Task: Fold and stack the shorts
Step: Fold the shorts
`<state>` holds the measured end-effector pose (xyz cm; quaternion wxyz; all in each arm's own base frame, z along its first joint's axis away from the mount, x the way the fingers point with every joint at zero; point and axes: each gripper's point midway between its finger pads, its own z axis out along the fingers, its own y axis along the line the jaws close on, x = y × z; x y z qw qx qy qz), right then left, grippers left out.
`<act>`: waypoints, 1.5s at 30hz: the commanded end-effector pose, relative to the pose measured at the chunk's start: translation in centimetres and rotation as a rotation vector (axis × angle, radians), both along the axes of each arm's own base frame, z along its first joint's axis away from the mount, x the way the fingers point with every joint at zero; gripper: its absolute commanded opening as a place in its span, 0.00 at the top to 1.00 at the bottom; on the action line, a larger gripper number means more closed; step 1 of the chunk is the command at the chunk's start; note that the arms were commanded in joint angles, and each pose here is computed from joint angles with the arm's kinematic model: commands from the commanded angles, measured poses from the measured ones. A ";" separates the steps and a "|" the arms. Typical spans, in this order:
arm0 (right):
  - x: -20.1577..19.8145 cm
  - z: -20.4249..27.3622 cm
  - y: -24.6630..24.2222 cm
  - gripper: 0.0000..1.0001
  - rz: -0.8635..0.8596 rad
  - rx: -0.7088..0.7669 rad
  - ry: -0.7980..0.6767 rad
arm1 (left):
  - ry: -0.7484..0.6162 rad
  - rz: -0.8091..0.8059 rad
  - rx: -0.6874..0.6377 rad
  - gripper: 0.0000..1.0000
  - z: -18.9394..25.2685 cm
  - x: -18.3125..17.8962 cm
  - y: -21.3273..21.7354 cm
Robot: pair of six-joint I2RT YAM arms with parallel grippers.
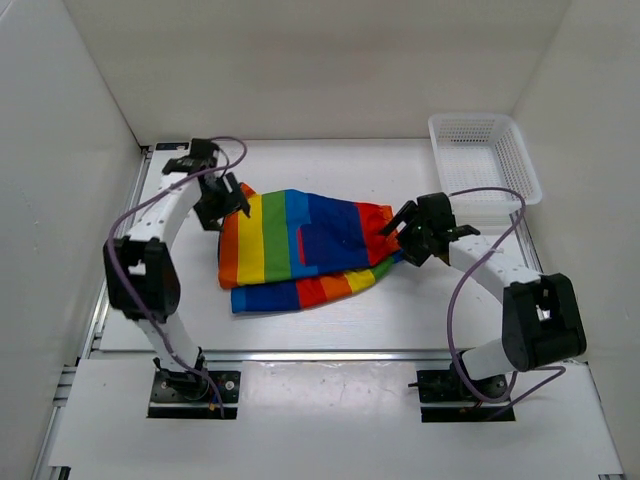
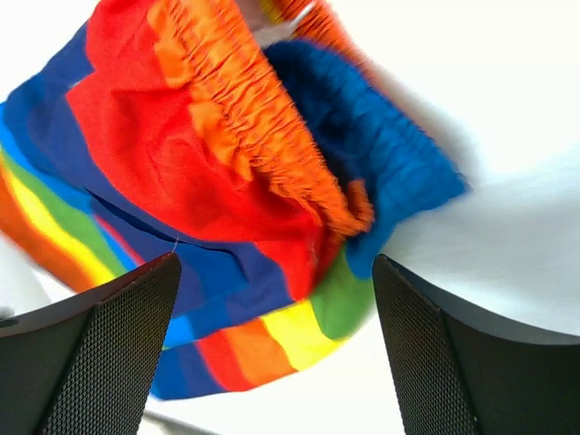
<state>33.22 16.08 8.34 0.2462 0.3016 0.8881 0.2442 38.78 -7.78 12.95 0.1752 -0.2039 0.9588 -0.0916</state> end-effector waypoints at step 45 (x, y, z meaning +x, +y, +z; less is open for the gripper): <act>6.3 5.3 0.3 1.00 0.288 -0.249 -0.168 | -0.065 0.082 -0.093 0.90 3.7 -6.1 2.6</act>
